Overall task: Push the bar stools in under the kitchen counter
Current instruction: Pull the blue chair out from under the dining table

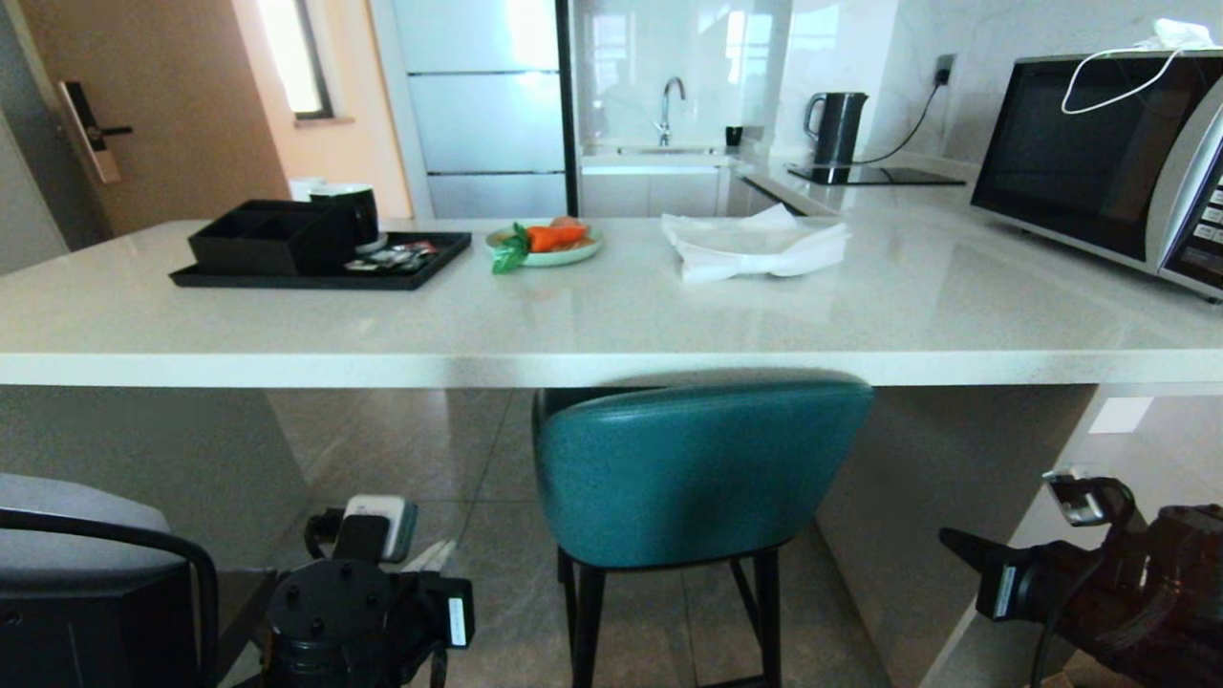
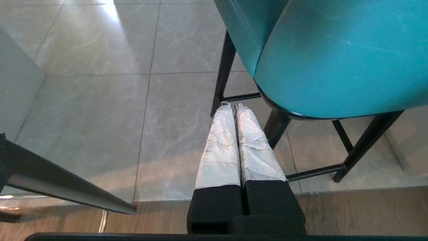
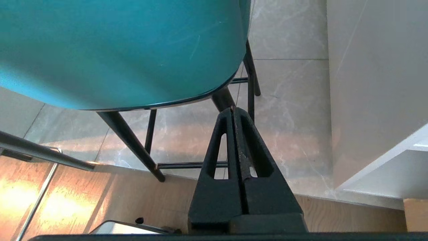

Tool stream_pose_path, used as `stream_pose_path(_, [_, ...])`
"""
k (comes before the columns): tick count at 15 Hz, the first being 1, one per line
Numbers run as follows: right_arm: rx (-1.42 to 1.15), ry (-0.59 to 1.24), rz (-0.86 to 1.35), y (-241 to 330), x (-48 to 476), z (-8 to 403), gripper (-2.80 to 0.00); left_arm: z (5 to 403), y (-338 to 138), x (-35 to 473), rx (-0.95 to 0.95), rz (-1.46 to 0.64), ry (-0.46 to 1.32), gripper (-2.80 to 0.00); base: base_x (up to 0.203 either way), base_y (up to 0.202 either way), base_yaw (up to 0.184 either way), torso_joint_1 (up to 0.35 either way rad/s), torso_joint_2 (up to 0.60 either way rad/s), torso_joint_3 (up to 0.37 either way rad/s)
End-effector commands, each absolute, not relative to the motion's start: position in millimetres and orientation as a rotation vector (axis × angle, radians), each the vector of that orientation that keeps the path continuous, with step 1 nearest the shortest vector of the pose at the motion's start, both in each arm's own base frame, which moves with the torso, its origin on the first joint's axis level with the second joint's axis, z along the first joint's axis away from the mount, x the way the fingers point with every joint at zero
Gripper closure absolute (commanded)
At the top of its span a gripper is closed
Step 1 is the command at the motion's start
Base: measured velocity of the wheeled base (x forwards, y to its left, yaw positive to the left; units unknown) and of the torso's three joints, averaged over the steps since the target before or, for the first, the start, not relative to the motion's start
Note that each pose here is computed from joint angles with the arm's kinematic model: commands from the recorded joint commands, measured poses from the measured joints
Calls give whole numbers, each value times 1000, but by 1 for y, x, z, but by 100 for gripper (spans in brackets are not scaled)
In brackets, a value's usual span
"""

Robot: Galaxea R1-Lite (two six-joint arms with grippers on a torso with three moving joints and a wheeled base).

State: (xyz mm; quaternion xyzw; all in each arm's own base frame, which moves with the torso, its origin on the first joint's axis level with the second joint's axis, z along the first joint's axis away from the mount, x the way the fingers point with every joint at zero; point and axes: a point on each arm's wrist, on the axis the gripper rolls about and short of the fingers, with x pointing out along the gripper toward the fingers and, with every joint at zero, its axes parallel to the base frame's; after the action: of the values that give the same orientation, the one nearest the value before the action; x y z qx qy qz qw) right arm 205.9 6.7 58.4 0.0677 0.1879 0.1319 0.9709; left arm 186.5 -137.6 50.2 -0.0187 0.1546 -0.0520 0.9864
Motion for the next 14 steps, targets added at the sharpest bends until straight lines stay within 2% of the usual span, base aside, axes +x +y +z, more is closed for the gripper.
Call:
stream_pose_path(1, [135, 357, 268, 7, 204, 63, 0, 54, -138, 186, -50, -107, 294, 0, 0, 0, 0, 0, 0, 0])
stream_pose_path(4, [133, 347, 275, 8, 204, 65, 0, 55, -138, 186, -53, -107, 290, 0, 0, 0, 0, -48, 123, 84])
stream_pose_path(14, [127, 338, 289, 11, 203, 67, 0, 65, -137, 185, -78, -116, 254, 0, 0, 0, 0, -127, 405, 275])
